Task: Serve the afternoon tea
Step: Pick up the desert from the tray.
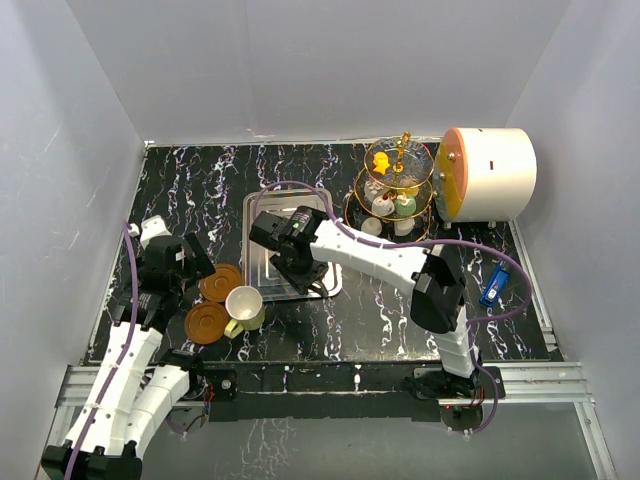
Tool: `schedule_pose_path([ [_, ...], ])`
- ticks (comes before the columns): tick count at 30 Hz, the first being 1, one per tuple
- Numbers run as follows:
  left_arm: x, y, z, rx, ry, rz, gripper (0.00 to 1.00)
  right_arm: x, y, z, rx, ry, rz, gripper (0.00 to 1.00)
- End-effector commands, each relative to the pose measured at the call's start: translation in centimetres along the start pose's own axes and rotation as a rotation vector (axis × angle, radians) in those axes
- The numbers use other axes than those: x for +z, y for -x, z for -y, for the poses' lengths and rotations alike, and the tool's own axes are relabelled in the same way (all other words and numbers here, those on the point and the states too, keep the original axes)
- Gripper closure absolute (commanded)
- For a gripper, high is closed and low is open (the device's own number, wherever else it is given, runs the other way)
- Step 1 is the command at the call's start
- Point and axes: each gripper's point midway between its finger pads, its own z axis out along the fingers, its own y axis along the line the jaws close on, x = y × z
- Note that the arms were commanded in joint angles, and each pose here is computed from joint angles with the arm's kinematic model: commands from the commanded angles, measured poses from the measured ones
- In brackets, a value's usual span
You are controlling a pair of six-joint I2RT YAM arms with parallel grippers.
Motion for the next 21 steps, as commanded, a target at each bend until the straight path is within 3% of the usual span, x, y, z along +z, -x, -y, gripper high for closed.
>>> schedule_pose_path([
  [1, -0.2, 0.2, 0.1, 0.003, -0.007, 0.009, 0.01, -2.8, 3.3, 0.7, 0.067, -0.009, 0.139, 0.71],
  [10, -0.1, 0.0, 0.6, 0.015, -0.023, -0.001, 0.01, -6.7, 5.2, 3.8, 0.214, 0.034, 0.269, 0.75],
  [21, 0.0, -0.1, 0.8, 0.023, -0.036, -0.007, 0.01, -14.5, 3.7, 6.9, 0.368, 0.083, 0.445, 0.75],
])
